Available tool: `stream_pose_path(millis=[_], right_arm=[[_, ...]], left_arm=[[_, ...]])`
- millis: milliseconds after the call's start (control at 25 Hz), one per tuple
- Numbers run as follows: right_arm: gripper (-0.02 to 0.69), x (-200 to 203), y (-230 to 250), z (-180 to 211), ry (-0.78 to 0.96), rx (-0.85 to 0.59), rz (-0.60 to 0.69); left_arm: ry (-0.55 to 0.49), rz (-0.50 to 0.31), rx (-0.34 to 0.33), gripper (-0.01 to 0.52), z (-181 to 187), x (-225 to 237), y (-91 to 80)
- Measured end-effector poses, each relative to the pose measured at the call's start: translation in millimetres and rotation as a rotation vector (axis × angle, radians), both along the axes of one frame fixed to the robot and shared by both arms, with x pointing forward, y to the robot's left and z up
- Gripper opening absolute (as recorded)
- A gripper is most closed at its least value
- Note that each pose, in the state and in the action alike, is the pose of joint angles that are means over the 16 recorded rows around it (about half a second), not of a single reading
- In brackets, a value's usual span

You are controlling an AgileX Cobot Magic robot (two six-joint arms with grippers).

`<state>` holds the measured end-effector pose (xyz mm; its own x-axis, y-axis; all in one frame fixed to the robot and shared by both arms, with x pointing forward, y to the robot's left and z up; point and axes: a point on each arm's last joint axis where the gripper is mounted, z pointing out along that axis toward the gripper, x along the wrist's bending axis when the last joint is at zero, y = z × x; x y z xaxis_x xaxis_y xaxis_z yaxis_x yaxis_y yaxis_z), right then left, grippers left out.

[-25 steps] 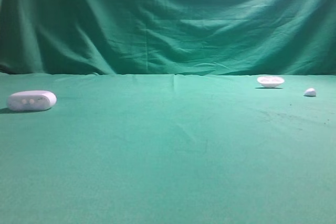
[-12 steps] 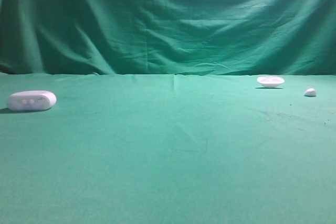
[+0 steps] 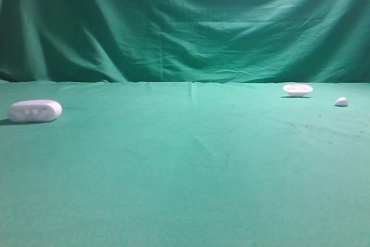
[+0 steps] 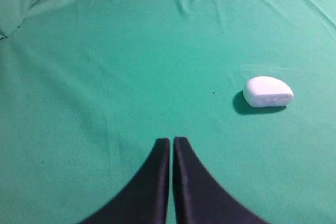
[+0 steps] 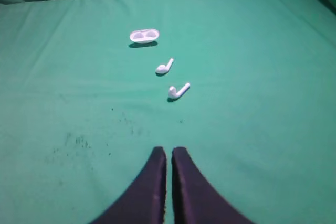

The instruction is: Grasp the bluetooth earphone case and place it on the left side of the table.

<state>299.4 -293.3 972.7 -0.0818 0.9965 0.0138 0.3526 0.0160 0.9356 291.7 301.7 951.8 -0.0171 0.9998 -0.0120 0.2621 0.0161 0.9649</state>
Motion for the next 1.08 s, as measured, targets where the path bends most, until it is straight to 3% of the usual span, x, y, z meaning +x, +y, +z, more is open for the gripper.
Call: stream_pose_path(millis=[320, 1080], right_arm=[[0.0, -8, -1, -25, -0.055, -0.001, -0.009], [0.0, -8, -2, -26, -0.06, -0.015, -0.007]], left_arm=[[0.0, 0.0, 0.0, 0.0, 0, 0, 0.0], [0.0, 0.0, 0.0, 0.0, 0, 0, 0.0]])
